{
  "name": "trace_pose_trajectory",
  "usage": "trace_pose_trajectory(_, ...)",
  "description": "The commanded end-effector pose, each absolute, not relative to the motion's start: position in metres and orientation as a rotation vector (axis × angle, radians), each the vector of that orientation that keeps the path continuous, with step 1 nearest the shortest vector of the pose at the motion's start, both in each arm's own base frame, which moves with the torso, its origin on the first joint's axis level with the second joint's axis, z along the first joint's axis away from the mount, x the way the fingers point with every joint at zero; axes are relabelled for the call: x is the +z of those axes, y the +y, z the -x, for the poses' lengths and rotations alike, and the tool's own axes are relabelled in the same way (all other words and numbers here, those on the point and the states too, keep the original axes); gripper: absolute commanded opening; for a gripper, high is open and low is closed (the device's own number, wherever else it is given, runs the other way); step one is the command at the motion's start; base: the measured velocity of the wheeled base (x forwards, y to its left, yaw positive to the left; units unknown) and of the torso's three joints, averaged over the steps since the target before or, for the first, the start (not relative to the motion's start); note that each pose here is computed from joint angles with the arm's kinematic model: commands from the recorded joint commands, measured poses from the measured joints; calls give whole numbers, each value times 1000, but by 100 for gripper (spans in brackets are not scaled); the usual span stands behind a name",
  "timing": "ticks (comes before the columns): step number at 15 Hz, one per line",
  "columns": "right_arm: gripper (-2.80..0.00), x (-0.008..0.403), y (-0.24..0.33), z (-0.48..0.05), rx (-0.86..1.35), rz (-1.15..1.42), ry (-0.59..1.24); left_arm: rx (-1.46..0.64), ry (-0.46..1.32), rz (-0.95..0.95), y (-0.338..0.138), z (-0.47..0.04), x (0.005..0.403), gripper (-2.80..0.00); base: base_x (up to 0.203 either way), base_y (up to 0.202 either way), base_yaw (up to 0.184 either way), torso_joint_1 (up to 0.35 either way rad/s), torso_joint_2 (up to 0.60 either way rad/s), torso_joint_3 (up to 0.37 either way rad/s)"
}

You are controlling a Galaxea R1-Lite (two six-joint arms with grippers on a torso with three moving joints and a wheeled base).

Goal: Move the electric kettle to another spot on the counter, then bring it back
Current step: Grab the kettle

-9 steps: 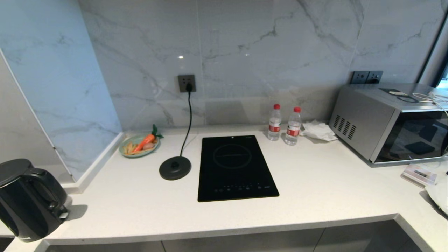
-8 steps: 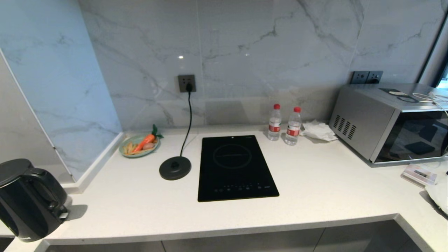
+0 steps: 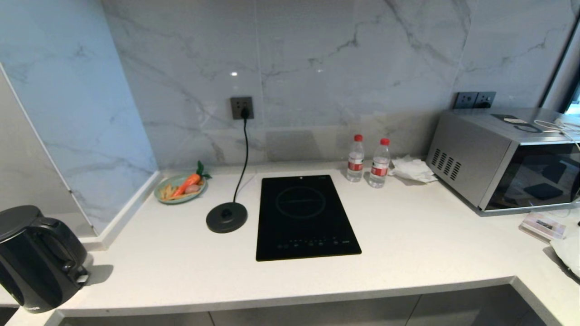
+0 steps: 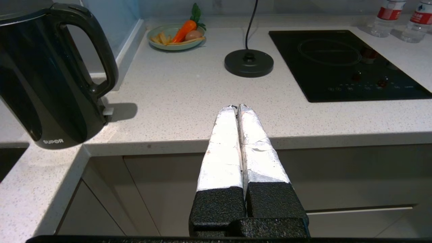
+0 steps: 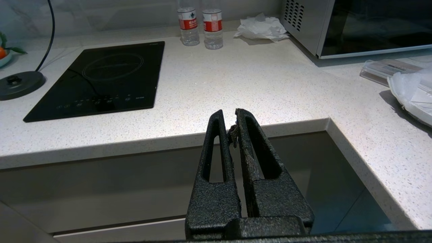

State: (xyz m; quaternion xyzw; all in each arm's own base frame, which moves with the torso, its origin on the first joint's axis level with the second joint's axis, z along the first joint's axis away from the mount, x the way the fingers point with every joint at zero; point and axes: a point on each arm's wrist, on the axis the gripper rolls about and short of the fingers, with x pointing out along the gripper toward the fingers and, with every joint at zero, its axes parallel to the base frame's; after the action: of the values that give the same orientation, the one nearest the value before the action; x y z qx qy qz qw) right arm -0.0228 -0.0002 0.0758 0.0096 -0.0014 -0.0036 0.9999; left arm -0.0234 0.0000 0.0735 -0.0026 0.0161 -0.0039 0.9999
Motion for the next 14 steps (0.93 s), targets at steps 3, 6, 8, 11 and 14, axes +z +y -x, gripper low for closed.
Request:
trace_pose_trajectory(3, -280, 76, 0, 23, -8, -20, -3, 1, 22, 0, 0, 24, 76, -280, 0, 0, 0, 0, 0, 0)
trace_pose_trajectory(6, -280, 76, 0, 23, -8, -20, -3, 10, -14, 21, 0, 28, 117, -280, 0, 0, 0, 0, 0, 0)
trace_pose_trajectory(8, -280, 76, 0, 23, -8, -20, -3, 9, 56, 35, 0, 15, 145, -280, 0, 0, 0, 0, 0, 0)
trace_pose_trajectory(11, -280, 76, 0, 23, -8, -20, -3, 2, 169, 48, 0, -24, 181, -280, 0, 0, 0, 0, 0, 0)
trace_pose_trajectory(14, -280, 76, 0, 23, -8, -20, -3, 2, 228, 51, -1, -79, 203, -280, 0, 0, 0, 0, 0, 0)
